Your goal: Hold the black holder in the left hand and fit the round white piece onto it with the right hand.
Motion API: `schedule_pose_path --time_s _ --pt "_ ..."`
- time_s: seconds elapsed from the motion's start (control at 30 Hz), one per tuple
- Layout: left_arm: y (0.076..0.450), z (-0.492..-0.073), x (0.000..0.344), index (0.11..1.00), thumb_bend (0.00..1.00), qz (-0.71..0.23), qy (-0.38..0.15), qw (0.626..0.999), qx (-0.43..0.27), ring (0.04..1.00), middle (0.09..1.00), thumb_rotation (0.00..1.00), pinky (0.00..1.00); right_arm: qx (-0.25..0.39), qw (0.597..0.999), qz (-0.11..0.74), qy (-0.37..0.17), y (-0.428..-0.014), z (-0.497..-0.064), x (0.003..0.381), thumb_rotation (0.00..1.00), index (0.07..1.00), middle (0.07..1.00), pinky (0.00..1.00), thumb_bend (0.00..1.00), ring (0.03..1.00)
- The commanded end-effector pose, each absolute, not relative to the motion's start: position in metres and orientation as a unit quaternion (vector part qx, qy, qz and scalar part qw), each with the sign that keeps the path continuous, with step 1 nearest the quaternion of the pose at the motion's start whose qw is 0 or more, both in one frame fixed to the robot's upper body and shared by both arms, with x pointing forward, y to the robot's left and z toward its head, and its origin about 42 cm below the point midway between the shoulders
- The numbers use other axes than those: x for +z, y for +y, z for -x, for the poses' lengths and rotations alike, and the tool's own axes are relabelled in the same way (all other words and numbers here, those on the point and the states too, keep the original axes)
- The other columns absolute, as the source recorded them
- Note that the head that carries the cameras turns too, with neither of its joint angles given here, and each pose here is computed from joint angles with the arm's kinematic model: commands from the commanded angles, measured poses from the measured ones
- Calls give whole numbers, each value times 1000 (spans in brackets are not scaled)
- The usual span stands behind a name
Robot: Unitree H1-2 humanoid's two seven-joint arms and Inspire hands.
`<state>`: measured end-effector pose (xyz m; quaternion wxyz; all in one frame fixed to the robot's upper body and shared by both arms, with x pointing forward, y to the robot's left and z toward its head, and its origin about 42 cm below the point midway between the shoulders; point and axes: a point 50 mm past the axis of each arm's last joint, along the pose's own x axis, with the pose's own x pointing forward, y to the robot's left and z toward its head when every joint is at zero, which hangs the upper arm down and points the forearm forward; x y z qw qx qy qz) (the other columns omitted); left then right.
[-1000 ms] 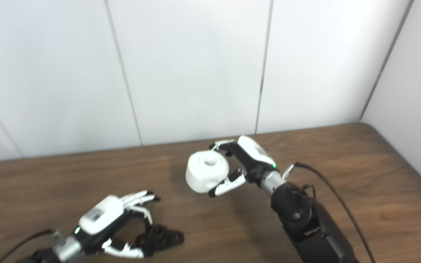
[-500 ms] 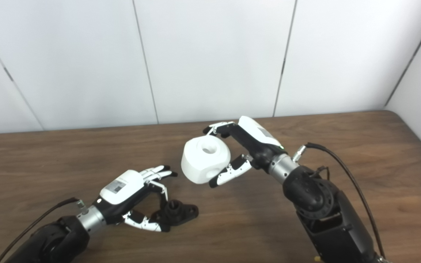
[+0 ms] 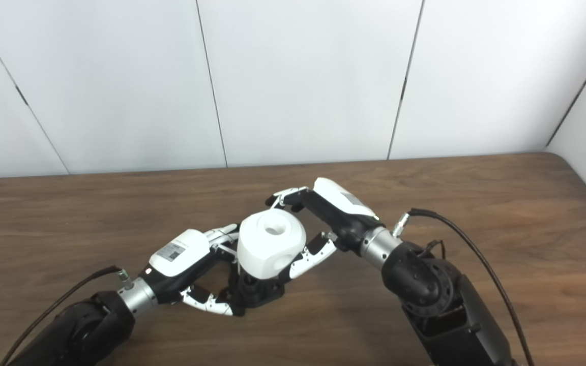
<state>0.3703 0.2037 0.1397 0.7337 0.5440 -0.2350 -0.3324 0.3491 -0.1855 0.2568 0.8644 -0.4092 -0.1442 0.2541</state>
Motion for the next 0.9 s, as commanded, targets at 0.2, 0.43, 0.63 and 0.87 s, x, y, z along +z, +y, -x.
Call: schedule_pose_path --time_s 0.2,0.43,0.63,0.87 --pt "199 -359 115 485 525 -577 -191 697 -380 974 916 58 916 257 854 418 -172 -176 -357 265 132 480 805 774 524 853" --pt "196 -359 116 485 525 -574 -192 699 -381 969 920 57 921 262 852 421 -165 -171 -366 260 133 480 810 775 524 858" --pt "195 -357 117 485 525 -574 -192 699 -381 970 920 57 929 265 849 427 -164 -169 -372 258 132 480 807 780 524 856" --pt "193 -355 117 485 525 -574 -192 698 -382 968 916 57 942 269 847 430 -161 -167 -379 253 132 480 802 779 525 847"
